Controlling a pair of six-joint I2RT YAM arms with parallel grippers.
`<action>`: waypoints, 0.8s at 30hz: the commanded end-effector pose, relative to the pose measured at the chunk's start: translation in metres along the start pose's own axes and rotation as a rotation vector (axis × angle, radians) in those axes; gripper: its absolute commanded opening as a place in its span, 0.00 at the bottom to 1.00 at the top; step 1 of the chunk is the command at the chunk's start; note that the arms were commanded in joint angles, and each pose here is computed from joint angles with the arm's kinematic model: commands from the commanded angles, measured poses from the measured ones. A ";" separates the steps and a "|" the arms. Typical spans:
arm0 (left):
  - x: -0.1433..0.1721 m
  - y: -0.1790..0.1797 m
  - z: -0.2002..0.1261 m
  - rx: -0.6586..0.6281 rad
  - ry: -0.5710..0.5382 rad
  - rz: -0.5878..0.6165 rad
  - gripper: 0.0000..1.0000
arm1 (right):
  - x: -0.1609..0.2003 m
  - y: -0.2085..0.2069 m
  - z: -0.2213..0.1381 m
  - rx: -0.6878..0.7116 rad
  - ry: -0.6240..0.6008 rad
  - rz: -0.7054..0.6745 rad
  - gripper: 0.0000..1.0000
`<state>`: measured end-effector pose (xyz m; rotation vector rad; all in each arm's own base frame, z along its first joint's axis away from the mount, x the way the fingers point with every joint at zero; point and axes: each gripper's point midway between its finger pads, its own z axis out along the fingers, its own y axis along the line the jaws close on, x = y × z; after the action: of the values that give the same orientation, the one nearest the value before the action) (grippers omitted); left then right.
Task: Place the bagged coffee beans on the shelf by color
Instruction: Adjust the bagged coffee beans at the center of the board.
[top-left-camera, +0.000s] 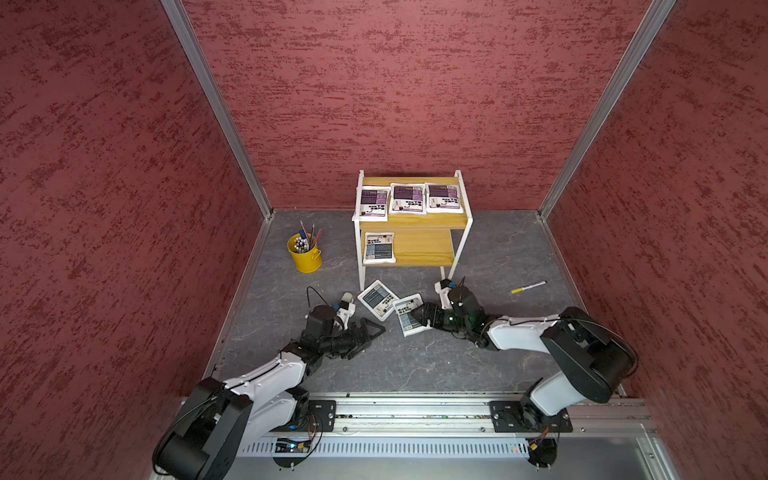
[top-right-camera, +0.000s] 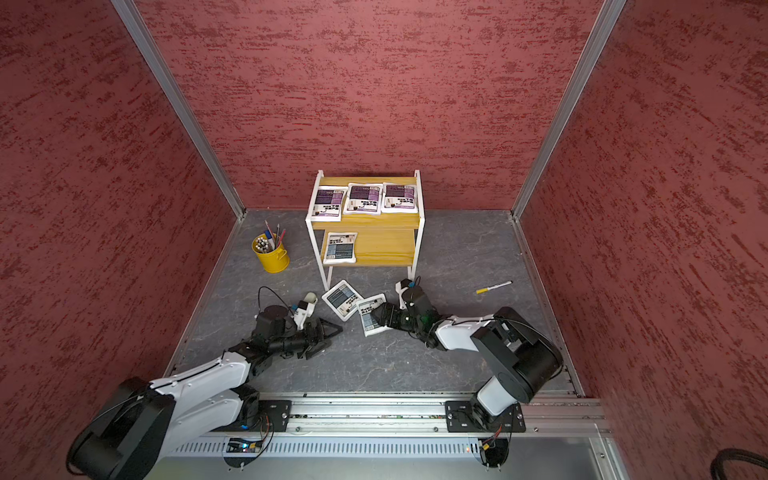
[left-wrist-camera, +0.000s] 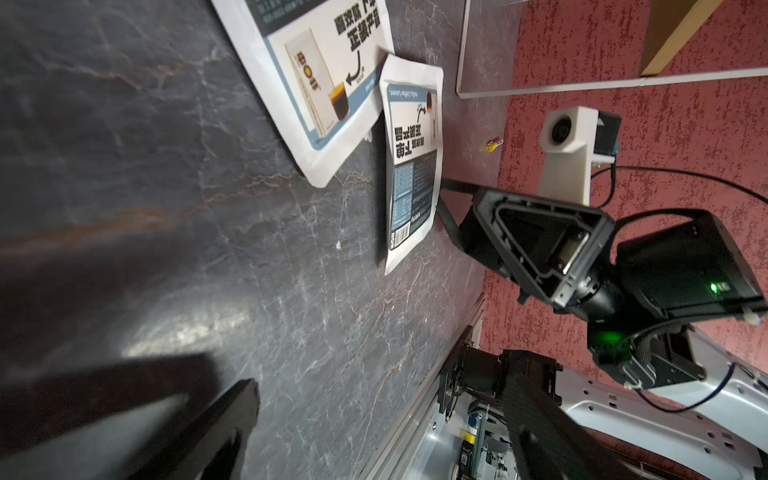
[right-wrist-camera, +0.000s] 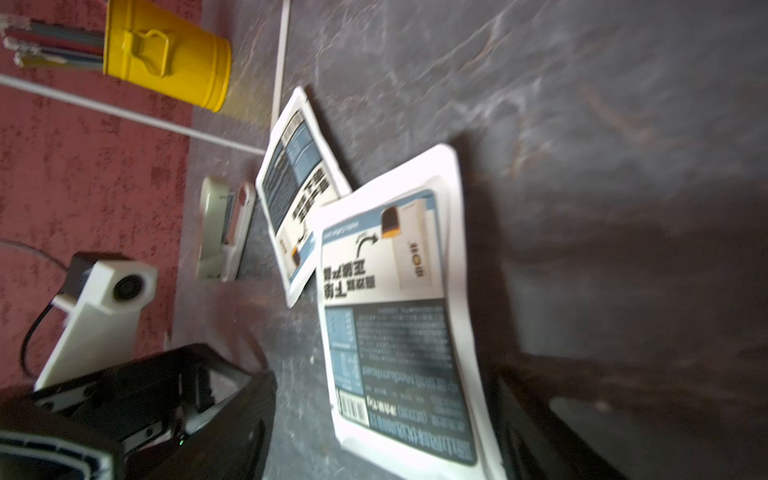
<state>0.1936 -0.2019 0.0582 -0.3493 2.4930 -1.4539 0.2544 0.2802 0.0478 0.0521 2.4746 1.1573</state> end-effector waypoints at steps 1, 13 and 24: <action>-0.018 -0.020 0.007 0.056 -0.046 0.078 0.95 | 0.037 -0.015 -0.009 0.023 0.094 0.083 0.85; -0.039 -0.026 0.042 0.043 -0.008 0.149 0.84 | 0.007 -0.045 -0.009 0.147 0.091 0.095 0.85; -0.027 -0.013 0.067 -0.013 0.062 0.173 0.79 | 0.018 -0.041 0.014 0.087 0.198 0.114 0.82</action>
<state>0.2423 -0.2521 0.0465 -0.1157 2.4981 -1.4274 0.2791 0.2798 0.0467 0.0547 2.5347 1.2040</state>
